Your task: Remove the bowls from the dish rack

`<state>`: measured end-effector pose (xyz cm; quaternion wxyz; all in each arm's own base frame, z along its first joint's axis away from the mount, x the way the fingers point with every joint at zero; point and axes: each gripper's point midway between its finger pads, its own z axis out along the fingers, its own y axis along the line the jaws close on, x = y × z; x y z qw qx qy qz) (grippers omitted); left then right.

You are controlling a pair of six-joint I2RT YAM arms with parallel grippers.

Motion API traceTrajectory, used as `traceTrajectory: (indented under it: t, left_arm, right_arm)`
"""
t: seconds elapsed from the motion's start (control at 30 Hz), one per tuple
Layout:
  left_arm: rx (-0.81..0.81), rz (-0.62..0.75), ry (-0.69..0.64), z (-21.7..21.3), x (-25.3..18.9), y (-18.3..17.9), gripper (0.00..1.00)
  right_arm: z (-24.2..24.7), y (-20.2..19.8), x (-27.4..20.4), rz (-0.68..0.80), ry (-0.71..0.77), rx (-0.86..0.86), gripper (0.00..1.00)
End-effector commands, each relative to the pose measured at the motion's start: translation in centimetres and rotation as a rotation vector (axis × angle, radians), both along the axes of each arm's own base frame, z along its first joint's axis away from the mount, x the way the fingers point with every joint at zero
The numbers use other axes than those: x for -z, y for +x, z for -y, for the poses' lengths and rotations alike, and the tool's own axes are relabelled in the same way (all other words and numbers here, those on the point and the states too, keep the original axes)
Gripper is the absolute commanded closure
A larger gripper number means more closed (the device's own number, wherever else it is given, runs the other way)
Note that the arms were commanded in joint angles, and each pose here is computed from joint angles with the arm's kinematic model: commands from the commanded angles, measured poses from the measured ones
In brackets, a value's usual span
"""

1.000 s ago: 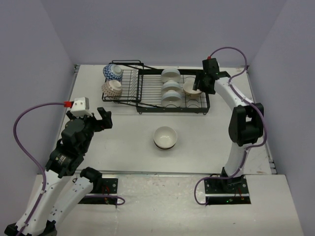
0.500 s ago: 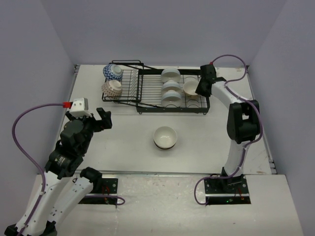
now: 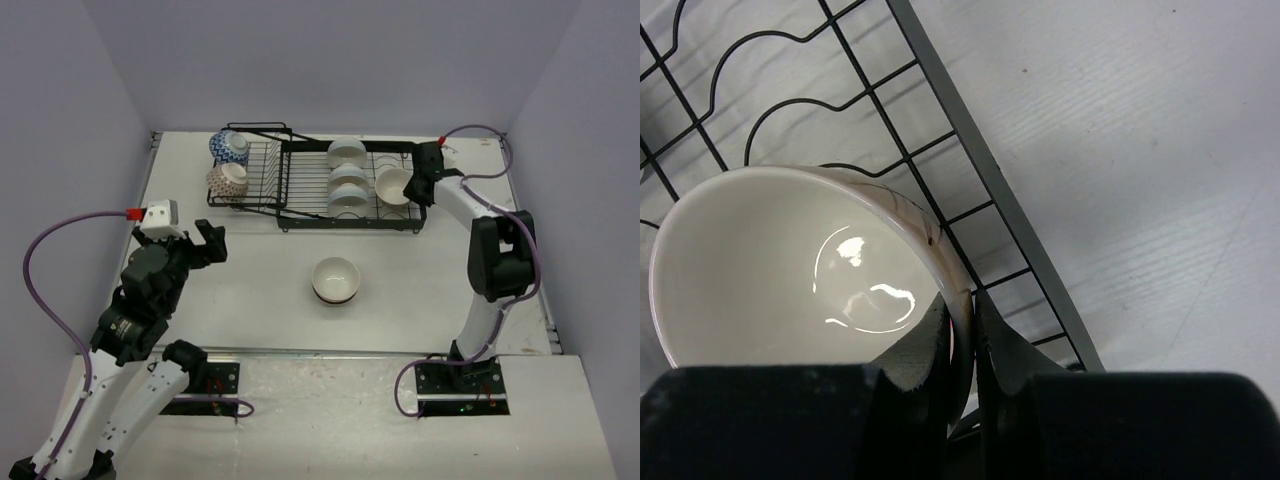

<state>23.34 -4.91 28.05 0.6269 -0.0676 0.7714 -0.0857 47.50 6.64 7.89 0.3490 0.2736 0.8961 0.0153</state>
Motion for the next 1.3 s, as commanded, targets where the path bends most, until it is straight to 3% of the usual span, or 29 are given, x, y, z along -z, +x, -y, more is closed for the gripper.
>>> traceTrajectory:
  t: [0.0,0.3,0.43,0.6,0.8,1.07,1.27]
  left_arm:
    - [0.007,0.037,0.004,0.0,-0.9,0.2,0.00]
    - [0.006,0.036,0.005,0.0,-0.8,0.3,0.00]
    - [0.006,0.035,0.005,0.0,-0.8,0.3,0.00]
    - [-0.001,0.029,0.007,0.0,-0.7,0.4,0.00]
    - [0.006,0.022,0.009,0.1,-0.5,0.5,0.00]
    - [-0.004,0.018,0.011,0.0,-0.4,0.5,0.00]
    - [-0.008,0.017,0.013,-0.1,-0.4,0.5,0.00]
  right_arm:
    - [0.9,1.3,-7.1,0.190,0.010,0.069,1.00]
    - [1.2,-0.5,-15.0,0.341,-0.008,0.022,1.00]
    - [-1.8,-2.8,-15.9,0.337,0.010,-0.096,1.00]
    - [-10.2,-8.7,-14.2,0.229,0.075,-0.399,1.00]
    - [-16.0,-16.0,-12.1,0.095,0.103,-0.650,1.00]
    - [-19.2,-22.9,-11.4,0.059,0.085,-0.825,1.00]
    - [-19.1,-23.8,-9.5,0.053,0.102,-0.846,1.00]
